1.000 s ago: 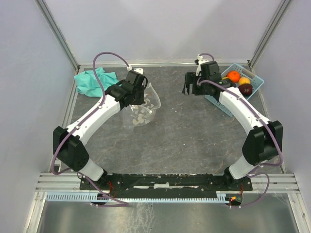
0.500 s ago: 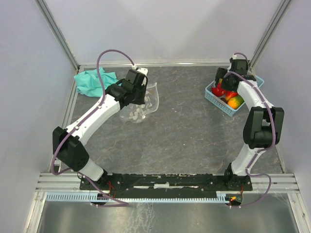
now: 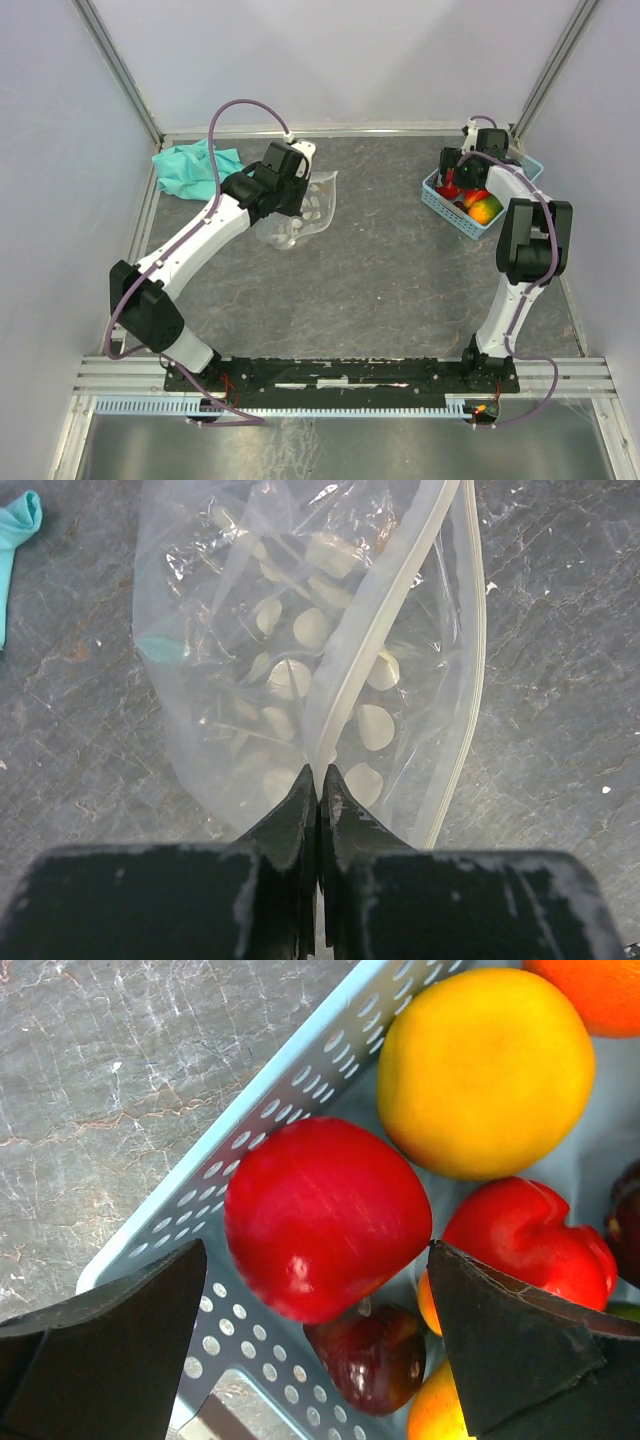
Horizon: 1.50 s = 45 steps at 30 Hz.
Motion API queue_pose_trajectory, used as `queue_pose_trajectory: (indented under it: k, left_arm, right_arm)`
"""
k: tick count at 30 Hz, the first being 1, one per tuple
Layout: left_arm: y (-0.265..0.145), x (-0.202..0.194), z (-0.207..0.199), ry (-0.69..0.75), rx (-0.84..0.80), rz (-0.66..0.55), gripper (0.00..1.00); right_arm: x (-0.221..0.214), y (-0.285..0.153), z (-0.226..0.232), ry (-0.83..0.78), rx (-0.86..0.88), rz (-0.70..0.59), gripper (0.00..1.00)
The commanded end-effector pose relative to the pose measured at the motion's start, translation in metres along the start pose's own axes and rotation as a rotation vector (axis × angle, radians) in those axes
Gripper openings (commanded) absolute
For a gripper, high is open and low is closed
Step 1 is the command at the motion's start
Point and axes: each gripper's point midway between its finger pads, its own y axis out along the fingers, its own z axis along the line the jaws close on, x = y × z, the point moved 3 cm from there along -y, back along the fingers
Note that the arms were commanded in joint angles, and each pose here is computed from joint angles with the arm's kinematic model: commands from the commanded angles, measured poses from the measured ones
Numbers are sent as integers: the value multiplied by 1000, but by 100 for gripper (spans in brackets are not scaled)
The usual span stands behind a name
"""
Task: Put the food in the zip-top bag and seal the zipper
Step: Pick up the fake fruit from the bin.
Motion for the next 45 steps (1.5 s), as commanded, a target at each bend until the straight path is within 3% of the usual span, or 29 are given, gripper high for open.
queue_pose_trajectory:
  k: [1, 13, 16, 24, 35, 45]
  left_arm:
    - [-4, 20, -9, 79, -34, -51, 3]
    - [-1, 19, -24, 119, -42, -31, 3]
    - [1, 17, -27, 127, -41, -25, 3]
    - [0, 20, -32, 128, -43, -32, 3]
    - [-1, 26, -51, 73, -132, -51, 3]
    - [-5, 29, -61, -4, -176, -58, 3]
  right_arm:
    - [28, 8, 2, -71, 89, -88, 99]
    - [9, 38, 5, -65, 238, -15, 99]
    - [14, 31, 5, -65, 239, -37, 94]
    - [28, -2, 5, -40, 183, -89, 75]
    - [42, -71, 18, 76, 128, -200, 72]
    - [33, -144, 110, 73, 293, -289, 72]
